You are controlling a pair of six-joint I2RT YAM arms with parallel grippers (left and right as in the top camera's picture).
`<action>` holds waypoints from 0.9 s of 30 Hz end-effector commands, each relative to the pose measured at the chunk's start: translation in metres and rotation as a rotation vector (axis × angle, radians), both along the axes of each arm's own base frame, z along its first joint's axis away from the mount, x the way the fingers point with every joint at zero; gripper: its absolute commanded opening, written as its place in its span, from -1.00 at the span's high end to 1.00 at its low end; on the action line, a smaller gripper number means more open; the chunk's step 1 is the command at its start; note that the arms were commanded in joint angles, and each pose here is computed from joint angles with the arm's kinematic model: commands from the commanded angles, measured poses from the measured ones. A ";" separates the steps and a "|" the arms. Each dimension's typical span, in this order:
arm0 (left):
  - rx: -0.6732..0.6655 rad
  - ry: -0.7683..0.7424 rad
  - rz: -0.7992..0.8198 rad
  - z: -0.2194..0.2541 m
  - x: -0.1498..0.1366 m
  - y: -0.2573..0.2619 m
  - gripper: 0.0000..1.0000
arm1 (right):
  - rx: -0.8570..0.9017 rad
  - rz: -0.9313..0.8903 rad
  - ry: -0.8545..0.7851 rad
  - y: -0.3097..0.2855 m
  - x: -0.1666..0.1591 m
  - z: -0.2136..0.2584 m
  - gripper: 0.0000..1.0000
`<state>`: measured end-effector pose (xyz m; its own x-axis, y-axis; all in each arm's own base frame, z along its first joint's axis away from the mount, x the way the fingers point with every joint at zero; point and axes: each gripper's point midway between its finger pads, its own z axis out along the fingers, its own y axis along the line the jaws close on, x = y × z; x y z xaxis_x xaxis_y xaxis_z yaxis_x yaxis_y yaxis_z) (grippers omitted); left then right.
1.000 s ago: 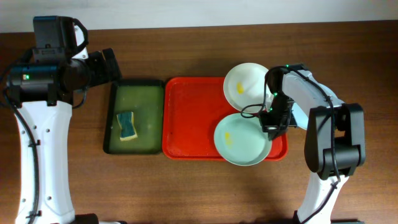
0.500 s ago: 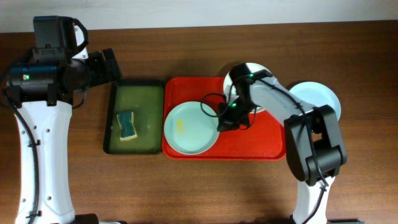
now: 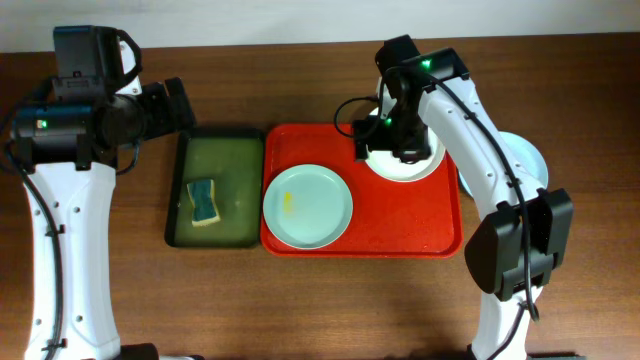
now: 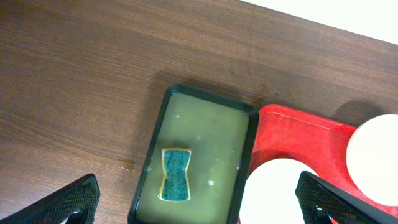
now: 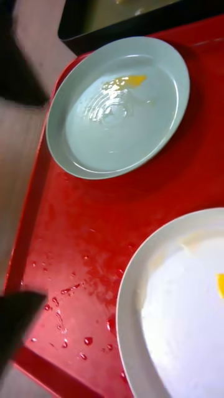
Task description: Clean dirty plates on tray and stack at the side
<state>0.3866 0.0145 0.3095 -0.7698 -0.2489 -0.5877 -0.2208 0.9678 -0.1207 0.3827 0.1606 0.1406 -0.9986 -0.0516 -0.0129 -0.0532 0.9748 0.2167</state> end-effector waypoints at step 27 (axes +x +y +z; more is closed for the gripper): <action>-0.005 -0.022 0.017 0.003 0.005 0.003 -0.99 | -0.099 -0.071 0.098 -0.013 -0.032 -0.108 0.85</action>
